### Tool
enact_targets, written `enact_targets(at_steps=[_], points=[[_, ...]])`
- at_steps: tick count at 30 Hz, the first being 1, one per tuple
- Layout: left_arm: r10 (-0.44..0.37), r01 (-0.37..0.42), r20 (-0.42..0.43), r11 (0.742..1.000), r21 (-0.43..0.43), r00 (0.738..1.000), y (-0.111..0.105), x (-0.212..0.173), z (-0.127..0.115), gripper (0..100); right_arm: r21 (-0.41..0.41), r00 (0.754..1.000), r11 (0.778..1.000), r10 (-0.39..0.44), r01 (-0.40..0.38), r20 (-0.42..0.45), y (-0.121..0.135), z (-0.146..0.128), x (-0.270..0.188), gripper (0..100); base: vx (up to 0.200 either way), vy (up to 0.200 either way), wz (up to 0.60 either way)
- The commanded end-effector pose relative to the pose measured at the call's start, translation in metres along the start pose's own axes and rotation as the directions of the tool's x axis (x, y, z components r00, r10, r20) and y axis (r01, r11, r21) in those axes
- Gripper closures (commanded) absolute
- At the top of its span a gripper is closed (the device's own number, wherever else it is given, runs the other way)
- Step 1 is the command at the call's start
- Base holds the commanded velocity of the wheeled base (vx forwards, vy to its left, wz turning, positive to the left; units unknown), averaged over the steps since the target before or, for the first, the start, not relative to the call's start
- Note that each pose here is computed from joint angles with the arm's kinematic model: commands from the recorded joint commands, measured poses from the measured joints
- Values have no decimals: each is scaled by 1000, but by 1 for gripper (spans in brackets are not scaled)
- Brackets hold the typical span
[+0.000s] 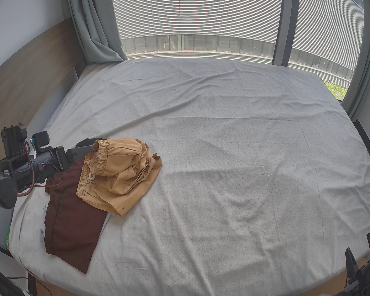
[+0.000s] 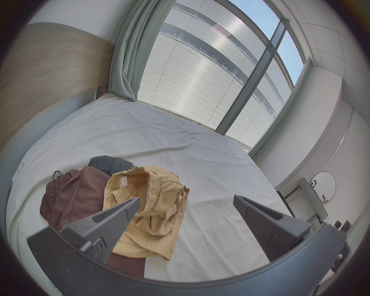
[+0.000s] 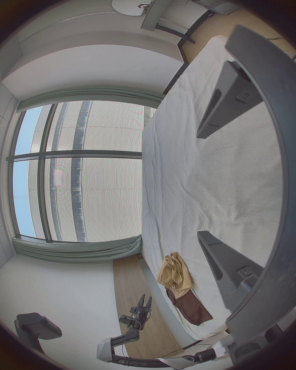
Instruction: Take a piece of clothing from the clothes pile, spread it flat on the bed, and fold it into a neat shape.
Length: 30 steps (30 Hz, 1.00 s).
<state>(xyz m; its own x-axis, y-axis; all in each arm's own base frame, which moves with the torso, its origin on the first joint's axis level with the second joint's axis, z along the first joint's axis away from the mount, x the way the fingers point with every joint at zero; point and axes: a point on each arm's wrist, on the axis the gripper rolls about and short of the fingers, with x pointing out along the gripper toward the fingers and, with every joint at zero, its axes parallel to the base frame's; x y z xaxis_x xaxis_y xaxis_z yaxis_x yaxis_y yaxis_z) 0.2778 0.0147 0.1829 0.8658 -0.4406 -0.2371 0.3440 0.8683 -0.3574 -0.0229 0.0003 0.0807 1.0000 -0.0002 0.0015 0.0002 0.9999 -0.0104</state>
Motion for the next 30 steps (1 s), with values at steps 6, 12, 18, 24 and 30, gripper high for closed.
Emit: enact_targets(at_steps=[6, 12, 18, 24, 30], points=[[-20, 20, -23, 1000, -7, 1000, 17, 38, -9, 0, 0, 1000, 1000, 0, 0, -8, 0, -5, 1, 0, 0, 0, 0], [-25, 24, -37, 1000, -14, 999, 23, 52, -11, 0, 0, 1000, 1000, 0, 0, -8, 0, -5, 1, 0, 0, 0, 0], [-25, 24, -42, 1000, -15, 999, 30, 65, -12, 0, 0, 1000, 1000, 0, 0, -8, 0, -5, 1, 0, 0, 0, 0], [-31, 30, -48, 999, -15, 998, 35, 79, -12, 0, 0, 1000, 1000, 0, 0, -8, 0, -5, 1, 0, 0, 0, 0], [-42, 41, -60, 999, -18, 997, 36, 91, -16, 0, 0, 1000, 1000, 0, 0, -8, 0, -5, 1, 0, 0, 0, 0]])
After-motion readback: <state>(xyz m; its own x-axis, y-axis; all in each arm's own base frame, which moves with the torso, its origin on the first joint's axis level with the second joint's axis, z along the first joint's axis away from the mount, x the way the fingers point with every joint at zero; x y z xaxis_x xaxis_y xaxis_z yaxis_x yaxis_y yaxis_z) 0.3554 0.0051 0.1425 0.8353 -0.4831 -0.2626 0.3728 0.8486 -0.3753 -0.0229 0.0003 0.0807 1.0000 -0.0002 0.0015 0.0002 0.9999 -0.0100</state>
